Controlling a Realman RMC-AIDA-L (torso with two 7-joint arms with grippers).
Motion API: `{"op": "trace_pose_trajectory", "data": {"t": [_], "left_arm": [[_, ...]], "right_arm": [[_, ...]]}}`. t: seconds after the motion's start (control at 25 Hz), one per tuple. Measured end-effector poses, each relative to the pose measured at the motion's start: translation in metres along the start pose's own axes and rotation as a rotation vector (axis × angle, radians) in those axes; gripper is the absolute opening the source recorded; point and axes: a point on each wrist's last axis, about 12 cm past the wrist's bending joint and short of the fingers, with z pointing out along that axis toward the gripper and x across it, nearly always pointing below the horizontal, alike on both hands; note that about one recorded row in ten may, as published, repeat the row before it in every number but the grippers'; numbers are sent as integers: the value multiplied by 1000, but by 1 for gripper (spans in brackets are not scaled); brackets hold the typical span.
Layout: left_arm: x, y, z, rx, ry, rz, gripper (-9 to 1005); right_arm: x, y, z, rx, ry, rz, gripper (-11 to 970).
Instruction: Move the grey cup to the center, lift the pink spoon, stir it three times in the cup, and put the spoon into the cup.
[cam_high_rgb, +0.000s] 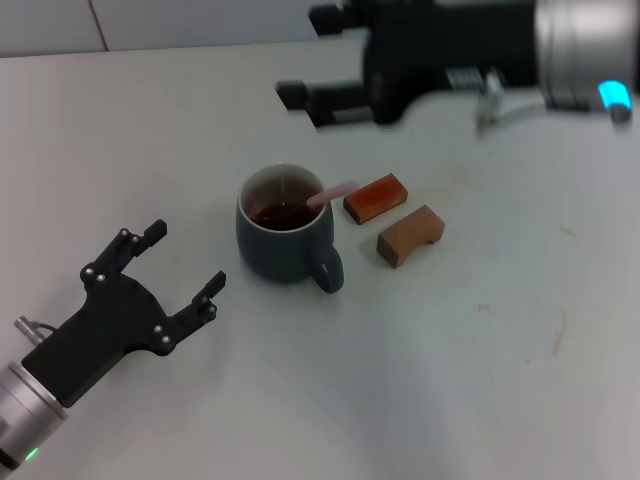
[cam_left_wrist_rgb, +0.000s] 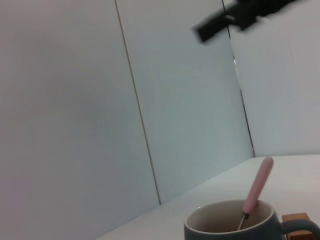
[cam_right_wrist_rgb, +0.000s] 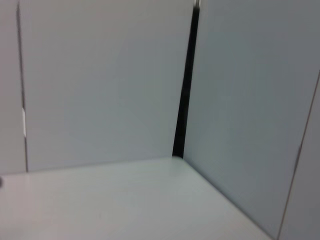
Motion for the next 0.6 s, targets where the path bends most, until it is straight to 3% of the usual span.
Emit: {"op": "trace_pose_trajectory", "data": {"t": [0.28, 0.48, 0.52, 0.6], "left_arm": [[-1, 2, 0, -18, -6, -3, 847], [0, 0, 0, -13, -5, -6, 847], [0, -1, 0, -7, 0, -6, 847], [0, -2, 1, -2, 1, -6, 847]], "right_arm": [[95, 30, -27, 39, -189, 73, 768], [159, 40, -34, 74, -198, 159, 768], [182, 47, -32, 96, -218, 191, 768], [189, 51, -31, 106, -236, 197, 768]]}}
